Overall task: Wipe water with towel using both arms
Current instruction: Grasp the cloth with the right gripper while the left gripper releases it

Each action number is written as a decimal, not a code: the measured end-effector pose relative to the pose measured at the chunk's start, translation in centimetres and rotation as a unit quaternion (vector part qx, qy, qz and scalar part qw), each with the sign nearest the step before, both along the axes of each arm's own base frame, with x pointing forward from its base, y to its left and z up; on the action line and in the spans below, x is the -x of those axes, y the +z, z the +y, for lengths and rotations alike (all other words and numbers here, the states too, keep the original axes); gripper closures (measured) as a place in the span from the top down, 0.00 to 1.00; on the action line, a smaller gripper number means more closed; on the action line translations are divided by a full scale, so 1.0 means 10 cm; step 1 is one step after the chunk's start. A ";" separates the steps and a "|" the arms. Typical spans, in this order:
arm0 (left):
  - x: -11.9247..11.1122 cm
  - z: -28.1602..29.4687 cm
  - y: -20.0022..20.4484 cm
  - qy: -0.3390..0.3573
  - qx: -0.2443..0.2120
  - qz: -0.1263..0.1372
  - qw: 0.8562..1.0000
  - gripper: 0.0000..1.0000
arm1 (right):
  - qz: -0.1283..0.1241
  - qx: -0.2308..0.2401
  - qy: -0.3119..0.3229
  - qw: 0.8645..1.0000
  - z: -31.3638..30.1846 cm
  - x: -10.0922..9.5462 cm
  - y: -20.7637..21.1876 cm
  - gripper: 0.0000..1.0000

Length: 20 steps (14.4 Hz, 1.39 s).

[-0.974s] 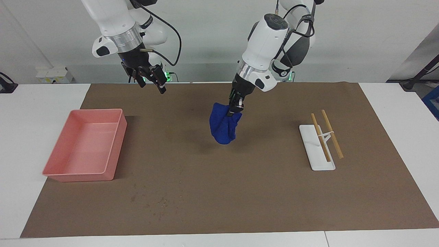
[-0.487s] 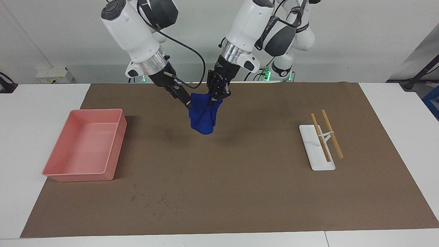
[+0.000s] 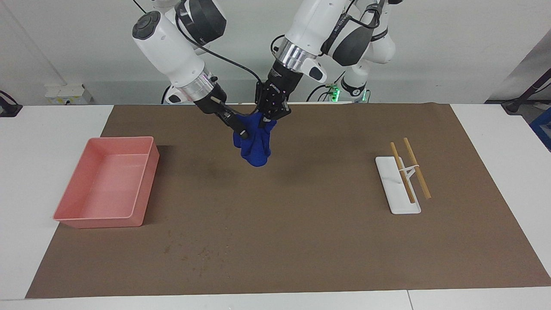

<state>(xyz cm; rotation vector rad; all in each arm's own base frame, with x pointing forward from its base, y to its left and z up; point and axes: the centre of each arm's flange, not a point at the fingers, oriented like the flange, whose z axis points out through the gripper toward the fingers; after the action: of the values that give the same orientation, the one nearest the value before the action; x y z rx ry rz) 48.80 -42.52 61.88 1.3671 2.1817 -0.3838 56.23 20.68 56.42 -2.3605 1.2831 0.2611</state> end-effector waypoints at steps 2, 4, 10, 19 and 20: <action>0.00 0.00 0.00 0.001 0.000 0.001 1.000 0.16 | 0.002 -0.012 -0.011 1.000 0.01 -0.01 -0.01 0.71; 0.00 0.00 0.00 0.001 0.001 0.001 1.000 0.16 | 0.004 -0.017 -0.015 1.000 0.01 -0.01 0.00 0.50; 0.02 -0.02 0.01 -0.004 -0.008 -0.012 1.000 0.22 | 0.004 -0.017 -0.017 1.000 0.00 -0.02 0.00 0.06; 0.06 -0.01 0.15 -0.005 -0.005 -0.033 0.999 1.00 | 0.007 -0.016 -0.014 1.000 -0.01 -0.01 -0.06 0.06; 0.06 -0.01 0.15 -0.005 -0.005 -0.033 0.999 1.00 | 0.003 -0.015 -0.008 1.000 -0.02 -0.02 -0.06 0.06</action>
<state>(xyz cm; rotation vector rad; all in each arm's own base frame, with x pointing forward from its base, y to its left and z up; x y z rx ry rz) 48.24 -42.60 63.37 1.3767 2.1269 -0.3281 56.40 20.51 55.78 -2.3243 1.2924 0.2819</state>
